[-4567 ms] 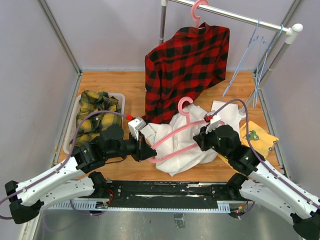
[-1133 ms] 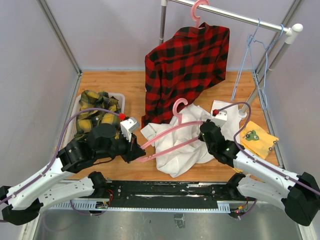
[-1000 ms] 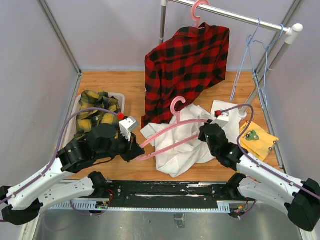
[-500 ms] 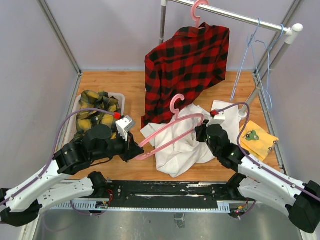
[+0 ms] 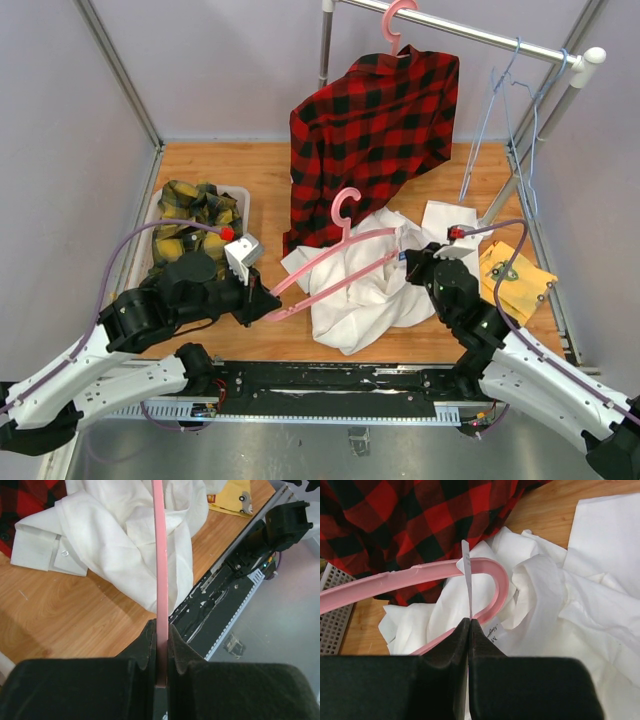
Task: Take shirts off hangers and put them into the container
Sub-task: Remove the shirt from the hanger.
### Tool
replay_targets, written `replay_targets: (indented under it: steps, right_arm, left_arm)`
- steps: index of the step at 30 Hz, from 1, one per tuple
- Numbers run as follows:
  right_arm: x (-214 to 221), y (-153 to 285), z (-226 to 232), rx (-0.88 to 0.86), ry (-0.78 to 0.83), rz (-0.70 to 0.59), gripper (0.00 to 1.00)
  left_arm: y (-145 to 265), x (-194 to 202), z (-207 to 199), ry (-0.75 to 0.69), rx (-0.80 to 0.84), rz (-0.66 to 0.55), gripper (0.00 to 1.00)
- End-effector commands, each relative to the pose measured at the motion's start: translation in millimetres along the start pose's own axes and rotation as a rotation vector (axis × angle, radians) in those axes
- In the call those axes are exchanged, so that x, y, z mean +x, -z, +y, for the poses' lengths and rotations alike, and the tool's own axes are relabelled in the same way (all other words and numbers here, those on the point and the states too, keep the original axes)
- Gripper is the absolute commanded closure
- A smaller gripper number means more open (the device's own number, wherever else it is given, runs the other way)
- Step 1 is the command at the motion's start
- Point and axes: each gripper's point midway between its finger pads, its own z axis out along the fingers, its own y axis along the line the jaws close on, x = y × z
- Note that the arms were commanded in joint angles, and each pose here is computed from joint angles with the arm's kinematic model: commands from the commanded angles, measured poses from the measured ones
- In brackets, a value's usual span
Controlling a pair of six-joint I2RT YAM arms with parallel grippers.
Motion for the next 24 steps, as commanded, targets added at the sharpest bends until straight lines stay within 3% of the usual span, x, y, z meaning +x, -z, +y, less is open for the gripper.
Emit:
replay_targets:
  steps: [1, 10, 16, 17, 19, 20, 22, 24]
  right_arm:
    - [0, 1, -10, 0.046, -0.016, -0.030, 0.99]
    - [-6, 6, -16, 0.066, 0.009, -0.041, 0.99]
    - [-8, 15, -48, 0.253, 0.175, 0.040, 0.97]
    - [-10, 17, -48, 0.253, 0.193, 0.045, 0.92]
    - [-15, 19, -43, 0.224, 0.213, 0.046, 0.65]
    - [-17, 21, -42, 0.211, 0.208, 0.039, 0.57]
    - [-22, 26, -39, 0.185, 0.180, 0.017, 0.45]
    - [-29, 32, -38, 0.154, 0.139, -0.017, 0.40]
  left_arm:
    - [4, -7, -16, -0.037, 0.083, 0.005, 0.99]
    - [11, -23, 26, 0.029, -0.178, -0.073, 0.99]
    - [37, -55, 22, 0.046, -0.170, -0.243, 0.99]
    - [40, -59, 19, 0.041, -0.148, -0.262, 1.00]
    - [45, -63, 9, 0.030, -0.096, -0.282, 0.99]
    - [48, -64, 6, 0.027, -0.076, -0.290, 1.00]
    - [49, -66, 1, 0.021, -0.050, -0.293, 1.00]
    - [50, -67, -5, 0.010, -0.022, -0.291, 0.99]
